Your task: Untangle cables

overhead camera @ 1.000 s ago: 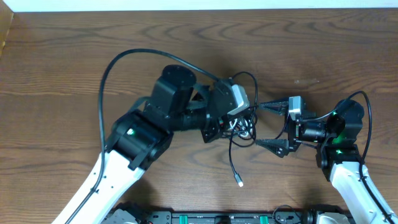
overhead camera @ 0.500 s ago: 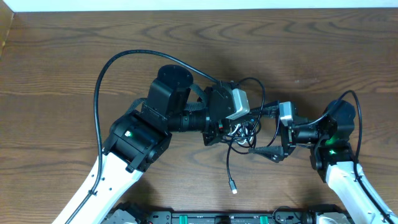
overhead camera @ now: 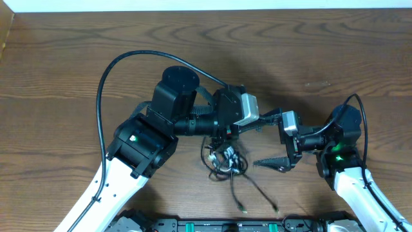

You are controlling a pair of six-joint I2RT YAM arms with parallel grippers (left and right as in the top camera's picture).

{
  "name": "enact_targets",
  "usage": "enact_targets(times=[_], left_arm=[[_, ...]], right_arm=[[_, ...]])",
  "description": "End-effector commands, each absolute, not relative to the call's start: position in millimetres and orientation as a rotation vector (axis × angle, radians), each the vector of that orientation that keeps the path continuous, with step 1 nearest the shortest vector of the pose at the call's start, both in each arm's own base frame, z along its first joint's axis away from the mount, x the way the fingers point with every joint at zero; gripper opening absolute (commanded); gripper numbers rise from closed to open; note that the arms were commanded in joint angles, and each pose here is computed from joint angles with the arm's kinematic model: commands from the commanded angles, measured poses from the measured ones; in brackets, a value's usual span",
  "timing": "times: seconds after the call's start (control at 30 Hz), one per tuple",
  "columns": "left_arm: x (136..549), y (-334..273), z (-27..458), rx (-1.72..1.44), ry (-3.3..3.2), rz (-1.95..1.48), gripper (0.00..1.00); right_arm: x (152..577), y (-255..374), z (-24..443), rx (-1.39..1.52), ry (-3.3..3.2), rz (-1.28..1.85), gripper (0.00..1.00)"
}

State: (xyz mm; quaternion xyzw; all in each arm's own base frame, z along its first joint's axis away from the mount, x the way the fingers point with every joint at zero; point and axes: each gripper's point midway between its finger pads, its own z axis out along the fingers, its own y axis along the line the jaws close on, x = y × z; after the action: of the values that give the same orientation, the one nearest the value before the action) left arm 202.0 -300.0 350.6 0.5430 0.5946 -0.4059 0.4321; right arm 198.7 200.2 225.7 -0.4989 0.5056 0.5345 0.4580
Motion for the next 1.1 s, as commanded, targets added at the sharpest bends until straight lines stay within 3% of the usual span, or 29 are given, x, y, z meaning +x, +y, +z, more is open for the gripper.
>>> enact_targets(times=[0.0,0.27,0.3,0.37,0.5,0.67,0.77,1.07], left_arm=[[218.4,-295.3,336.0,1.307,1.589,-0.922,0.08],[245.0,-264.0,262.2,1.250,1.990,-0.654,0.10],[243.8,-262.6,252.8,1.260,2.030,-0.653,0.21],[242.3,-261.6,236.9,1.277,2.097,-0.658,0.34],[241.0,-260.7,209.1,1.305,2.209,-0.663,0.44],[239.2,-259.6,198.6,1.316,2.254,-0.667,0.75],[235.4,-256.8,194.9,1.323,2.282,-0.667,0.88],[207.4,-240.8,173.7,1.584,2.285,-0.629,0.94]], right_arm=[[196.4,201.9,229.8,-1.250,1.224,1.324,0.99],[216.0,202.1,214.5,-1.118,1.394,1.297,0.99],[222.1,201.4,208.4,-1.079,1.446,1.282,0.99],[229.8,199.8,197.3,-1.030,1.523,1.249,0.99],[245.5,192.2,168.1,-0.905,1.725,1.166,0.99],[255.2,178.5,133.6,-0.769,1.953,1.065,0.99],[252.1,174.9,122.7,-0.733,2.026,1.059,0.99],[269.5,148.4,93.7,-0.536,2.221,0.849,0.99]])
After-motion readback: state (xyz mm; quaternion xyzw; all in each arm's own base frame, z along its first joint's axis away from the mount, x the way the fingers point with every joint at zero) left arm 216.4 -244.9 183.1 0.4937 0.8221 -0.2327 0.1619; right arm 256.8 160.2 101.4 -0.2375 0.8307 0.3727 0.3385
